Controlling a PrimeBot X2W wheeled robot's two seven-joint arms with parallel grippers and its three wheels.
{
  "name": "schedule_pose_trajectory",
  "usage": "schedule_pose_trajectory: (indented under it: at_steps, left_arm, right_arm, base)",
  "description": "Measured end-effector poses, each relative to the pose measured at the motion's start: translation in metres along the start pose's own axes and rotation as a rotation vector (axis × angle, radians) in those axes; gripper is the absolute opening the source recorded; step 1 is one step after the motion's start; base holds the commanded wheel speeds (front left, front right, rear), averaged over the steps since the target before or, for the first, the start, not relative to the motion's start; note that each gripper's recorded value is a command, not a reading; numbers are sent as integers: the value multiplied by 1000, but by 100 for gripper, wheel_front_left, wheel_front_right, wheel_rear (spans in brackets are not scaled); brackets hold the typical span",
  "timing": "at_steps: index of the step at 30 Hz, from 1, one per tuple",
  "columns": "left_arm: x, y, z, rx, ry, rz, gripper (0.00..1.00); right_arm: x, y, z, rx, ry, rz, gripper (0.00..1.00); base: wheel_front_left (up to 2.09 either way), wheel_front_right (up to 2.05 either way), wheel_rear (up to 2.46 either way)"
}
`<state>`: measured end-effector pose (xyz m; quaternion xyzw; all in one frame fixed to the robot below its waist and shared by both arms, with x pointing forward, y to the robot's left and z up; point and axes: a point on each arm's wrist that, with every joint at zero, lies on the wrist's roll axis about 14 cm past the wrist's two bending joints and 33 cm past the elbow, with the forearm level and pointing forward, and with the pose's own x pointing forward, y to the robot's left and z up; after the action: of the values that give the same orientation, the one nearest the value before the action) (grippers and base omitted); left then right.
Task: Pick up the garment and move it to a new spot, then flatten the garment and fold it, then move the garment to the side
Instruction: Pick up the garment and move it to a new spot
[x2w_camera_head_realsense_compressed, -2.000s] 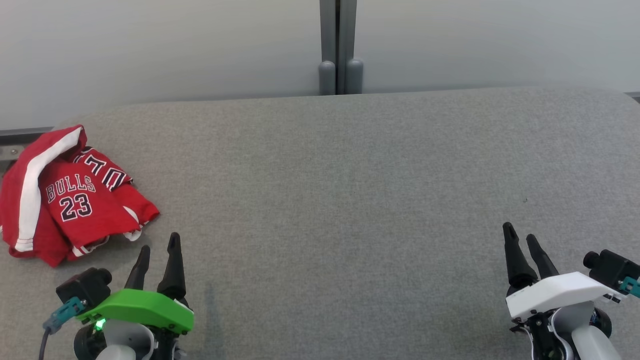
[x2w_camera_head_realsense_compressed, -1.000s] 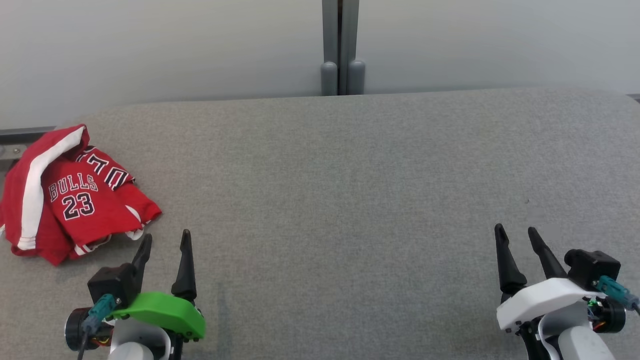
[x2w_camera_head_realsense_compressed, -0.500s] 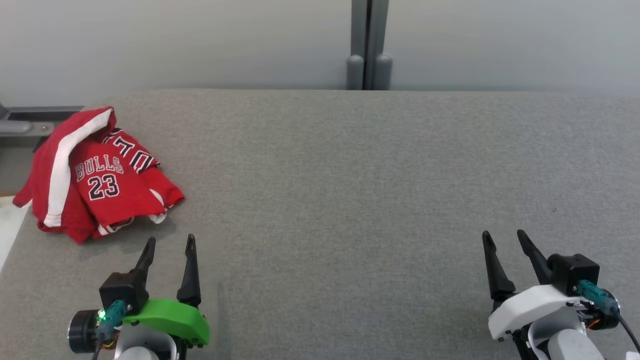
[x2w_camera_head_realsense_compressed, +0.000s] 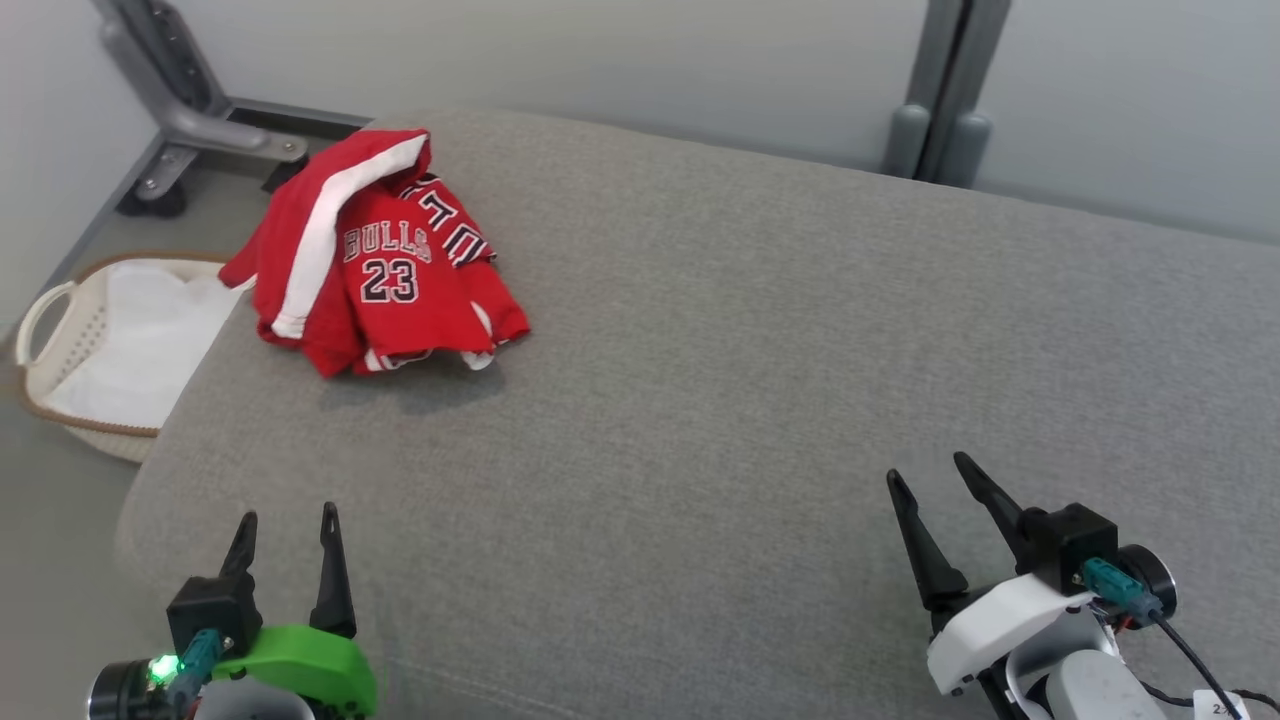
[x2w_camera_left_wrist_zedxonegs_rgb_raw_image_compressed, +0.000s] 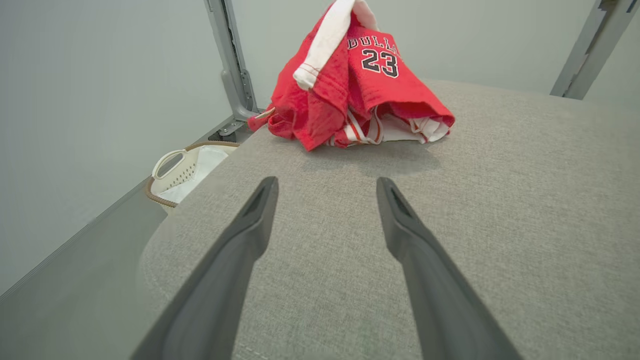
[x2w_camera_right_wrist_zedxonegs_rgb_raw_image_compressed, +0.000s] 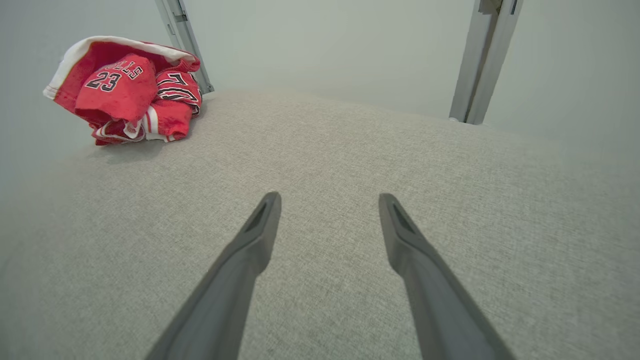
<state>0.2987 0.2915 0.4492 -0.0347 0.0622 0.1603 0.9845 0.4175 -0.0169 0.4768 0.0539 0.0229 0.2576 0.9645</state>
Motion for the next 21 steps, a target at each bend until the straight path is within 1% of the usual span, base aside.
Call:
schedule_pose_trajectory:
  at_steps: [5,7,9,12,15,21]
  left_arm:
    - [-26,39,-14,9,35,126,100]
    - [-32,49,-16,14,43,160,100]
    - [-35,52,-16,20,40,168,100]
    - [-36,56,-19,15,54,184,100]
    - [-25,59,-10,22,34,184,100]
    - [30,55,34,66,-64,138,100]
  right_arm:
    - [18,33,-10,-34,20,118,100]
    - [23,42,-14,-46,28,151,100]
    - [29,50,-17,-58,28,183,100]
    - [37,51,-23,-83,35,206,100]
    - [45,47,-28,-106,38,217,100]
    - [62,29,-42,-107,48,203,100]
  base:
    - [0,0,0]
    - [0,0,0]
    - [0,0,0]
    - [0,0,0]
    - [0,0,0]
    - [0,0,0]
